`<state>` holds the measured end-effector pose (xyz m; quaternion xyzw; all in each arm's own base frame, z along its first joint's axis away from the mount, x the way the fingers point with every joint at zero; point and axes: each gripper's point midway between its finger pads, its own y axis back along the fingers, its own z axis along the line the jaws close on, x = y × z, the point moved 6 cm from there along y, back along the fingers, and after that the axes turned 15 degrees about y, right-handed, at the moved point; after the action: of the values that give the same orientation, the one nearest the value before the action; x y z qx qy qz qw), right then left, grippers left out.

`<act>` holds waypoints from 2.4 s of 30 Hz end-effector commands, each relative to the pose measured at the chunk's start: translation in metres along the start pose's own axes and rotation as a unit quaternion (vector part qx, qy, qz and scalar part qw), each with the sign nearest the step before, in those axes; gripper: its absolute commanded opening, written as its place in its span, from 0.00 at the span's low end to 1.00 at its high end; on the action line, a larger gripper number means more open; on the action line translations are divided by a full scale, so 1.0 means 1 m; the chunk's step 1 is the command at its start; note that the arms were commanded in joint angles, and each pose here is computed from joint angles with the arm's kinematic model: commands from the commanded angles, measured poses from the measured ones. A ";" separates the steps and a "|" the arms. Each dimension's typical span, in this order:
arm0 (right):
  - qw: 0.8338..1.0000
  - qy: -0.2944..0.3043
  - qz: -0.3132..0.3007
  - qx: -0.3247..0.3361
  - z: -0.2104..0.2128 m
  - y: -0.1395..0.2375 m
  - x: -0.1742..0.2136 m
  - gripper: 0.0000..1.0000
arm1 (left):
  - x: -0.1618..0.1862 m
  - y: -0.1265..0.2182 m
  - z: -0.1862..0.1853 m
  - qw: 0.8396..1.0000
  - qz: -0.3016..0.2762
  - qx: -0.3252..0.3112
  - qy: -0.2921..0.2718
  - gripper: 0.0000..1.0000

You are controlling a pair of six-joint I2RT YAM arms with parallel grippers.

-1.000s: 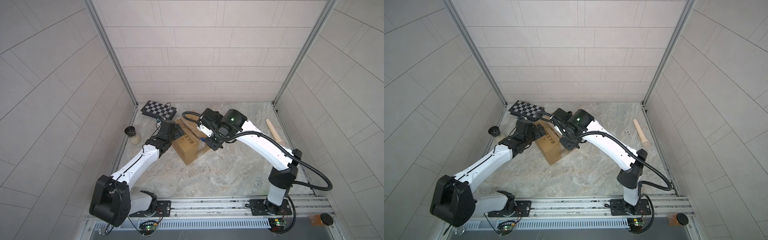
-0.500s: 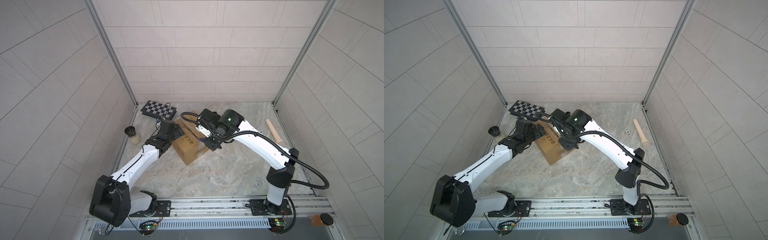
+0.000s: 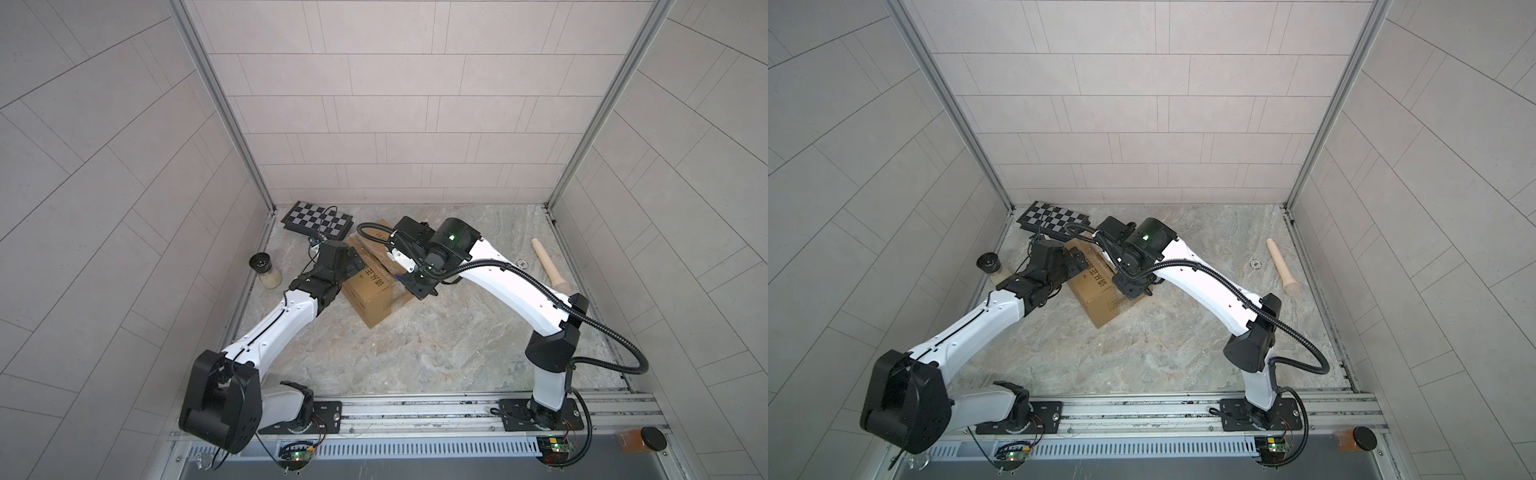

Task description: Unpack the express box

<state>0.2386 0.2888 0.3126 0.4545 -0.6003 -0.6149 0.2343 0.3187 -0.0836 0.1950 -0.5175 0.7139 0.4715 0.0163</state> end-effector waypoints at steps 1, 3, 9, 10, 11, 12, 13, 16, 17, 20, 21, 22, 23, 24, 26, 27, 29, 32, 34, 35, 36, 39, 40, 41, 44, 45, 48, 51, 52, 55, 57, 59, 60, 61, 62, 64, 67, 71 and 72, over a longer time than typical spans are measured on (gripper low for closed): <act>0.999 0.009 0.035 0.003 0.004 0.012 0.027 0.00 | 0.047 -0.014 0.068 0.982 0.099 -0.149 -0.064 0.99; 0.999 0.005 0.039 0.007 0.003 0.020 0.038 0.00 | 0.047 -0.015 0.070 0.981 0.100 -0.153 -0.063 0.99; 0.999 -0.004 0.033 0.002 0.006 0.029 0.049 0.00 | 0.045 -0.015 0.071 0.981 0.097 -0.153 -0.062 0.99; 1.000 -0.006 0.030 -0.001 0.007 0.028 0.048 0.00 | 0.045 -0.015 0.070 0.982 0.098 -0.153 -0.062 0.99; 1.000 -0.007 0.028 -0.003 0.008 0.026 0.047 0.00 | 0.045 -0.015 0.070 0.982 0.098 -0.152 -0.060 0.99; 1.000 -0.007 0.026 -0.004 0.009 0.025 0.046 0.00 | 0.045 -0.015 0.070 0.982 0.098 -0.153 -0.061 0.99; 1.000 -0.008 0.026 -0.004 0.009 0.023 0.045 0.00 | 0.044 -0.014 0.069 0.982 0.097 -0.151 -0.060 0.99; 1.000 -0.008 0.021 -0.001 0.009 0.014 0.038 0.00 | 0.044 -0.013 0.068 0.983 0.098 -0.147 -0.059 0.99; 1.000 -0.009 0.018 -0.001 0.009 0.010 0.035 0.00 | 0.044 -0.013 0.067 0.983 0.100 -0.145 -0.058 0.99; 1.000 -0.008 0.007 0.000 0.008 -0.002 0.020 0.00 | 0.043 -0.010 0.060 0.985 0.103 -0.124 -0.053 0.99; 1.000 -0.007 0.003 0.001 0.008 -0.004 0.015 0.00 | 0.042 -0.008 0.056 0.987 0.105 -0.111 -0.051 0.99; 1.000 -0.007 0.002 0.003 0.007 -0.008 0.011 0.00 | 0.040 -0.005 0.051 0.989 0.103 -0.094 -0.048 0.99; 1.000 -0.006 0.001 0.006 0.005 -0.010 0.006 0.00 | 0.037 0.000 0.046 0.991 0.098 -0.076 -0.045 0.99; 1.000 -0.002 -0.001 0.006 0.005 -0.012 0.003 0.00 | 0.034 0.004 0.041 0.993 0.095 -0.060 -0.045 1.00; 1.000 0.010 -0.007 0.003 0.004 -0.014 -0.003 0.00 | 0.026 0.016 0.028 0.995 0.088 -0.025 -0.051 1.00; 1.000 0.014 -0.010 0.003 0.004 -0.015 -0.005 0.00 | 0.024 0.021 0.024 0.995 0.087 -0.014 -0.056 1.00; 1.000 0.023 -0.014 0.000 0.002 -0.016 -0.008 0.00 | 0.018 0.032 0.014 0.994 0.083 0.009 -0.064 1.00; 0.999 0.035 -0.019 0.002 -0.003 -0.014 -0.010 0.00 | 0.010 0.045 0.003 0.994 0.079 0.045 -0.068 1.00; 0.999 0.044 -0.025 0.002 -0.005 -0.012 -0.012 0.00 | 0.005 0.054 -0.002 0.992 0.077 0.066 -0.071 1.00; 0.998 0.049 -0.028 0.005 -0.006 -0.010 -0.012 0.00 | 0.001 0.059 -0.005 0.992 0.073 0.072 -0.074 1.00; 0.998 0.054 -0.030 0.006 -0.007 -0.010 -0.013 0.00 | -0.001 0.063 -0.007 0.992 0.070 0.076 -0.079 1.00; 0.997 0.073 -0.033 0.007 -0.008 -0.009 -0.014 0.00 | -0.006 0.069 -0.010 0.991 0.065 0.071 -0.096 1.00; 0.996 0.078 -0.034 0.008 -0.008 -0.009 -0.015 0.00 | -0.007 0.067 -0.010 0.991 0.064 0.061 -0.102 1.00; 0.996 0.081 -0.035 0.009 -0.008 -0.009 -0.015 0.00 | -0.007 0.064 -0.008 0.991 0.065 0.047 -0.108 1.00; 0.996 0.086 -0.034 0.009 -0.008 -0.009 -0.016 0.00 | -0.006 0.052 -0.002 0.991 0.070 0.011 -0.117 1.00; 0.996 0.087 -0.034 0.009 -0.008 -0.008 -0.016 0.00 | -0.005 0.048 0.000 0.991 0.070 -0.002 -0.118 1.00; 0.996 0.087 -0.031 0.006 -0.008 -0.005 -0.015 0.00 | -0.002 0.036 0.011 0.989 0.071 -0.044 -0.120 1.00; 0.997 0.076 -0.027 0.012 -0.009 -0.001 -0.012 0.00 | 0.002 0.027 0.021 0.987 0.071 -0.078 -0.118 1.00; 0.997 0.069 -0.023 0.017 -0.011 0.001 -0.010 0.00 | 0.002 0.024 0.026 0.986 0.069 -0.094 -0.118 1.00; 0.998 0.038 -0.005 0.040 -0.016 0.008 -0.001 0.00 | 0.003 0.020 0.039 0.983 0.059 -0.134 -0.114 1.00; 0.998 0.028 0.003 0.050 -0.018 0.014 0.007 0.00 | 0.005 0.018 0.046 0.981 0.056 -0.147 -0.110 1.00; 0.998 0.021 0.006 0.058 -0.020 0.023 0.015 0.00 | 0.008 0.015 0.050 0.981 0.056 -0.153 -0.107 1.00; 0.998 0.020 0.005 0.060 -0.020 0.027 0.019 0.00 | 0.010 0.013 0.052 0.980 0.058 -0.156 -0.106 1.00; 0.998 0.020 0.006 0.063 -0.020 0.031 0.024 0.00 | 0.011 0.011 0.054 0.980 0.060 -0.159 -0.105 1.00; 0.998 0.021 0.005 0.063 -0.020 0.035 0.029 0.00 | 0.013 0.009 0.055 0.979 0.062 -0.162 -0.105 1.00; 0.997 0.026 0.003 0.066 -0.019 0.041 0.039 0.00 | 0.016 0.005 0.057 0.978 0.067 -0.167 -0.103 1.00; 0.997 0.033 0.001 0.071 -0.019 0.047 0.054 0.00 | 0.018 0.001 0.058 0.978 0.072 -0.169 -0.101 1.00; 0.997 0.025 -0.016 0.068 -0.017 0.052 0.068 0.00 | 0.019 0.000 0.055 0.979 0.076 -0.160 -0.097 1.00; 0.997 0.017 -0.024 0.066 -0.018 0.054 0.070 0.00 | 0.018 0.000 0.053 0.981 0.075 -0.155 -0.094 1.00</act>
<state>0.2146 0.2338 0.3405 0.5041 -0.6059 -0.5794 0.2076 0.3141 -0.0808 0.2089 -0.4700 0.7137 0.5183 0.0329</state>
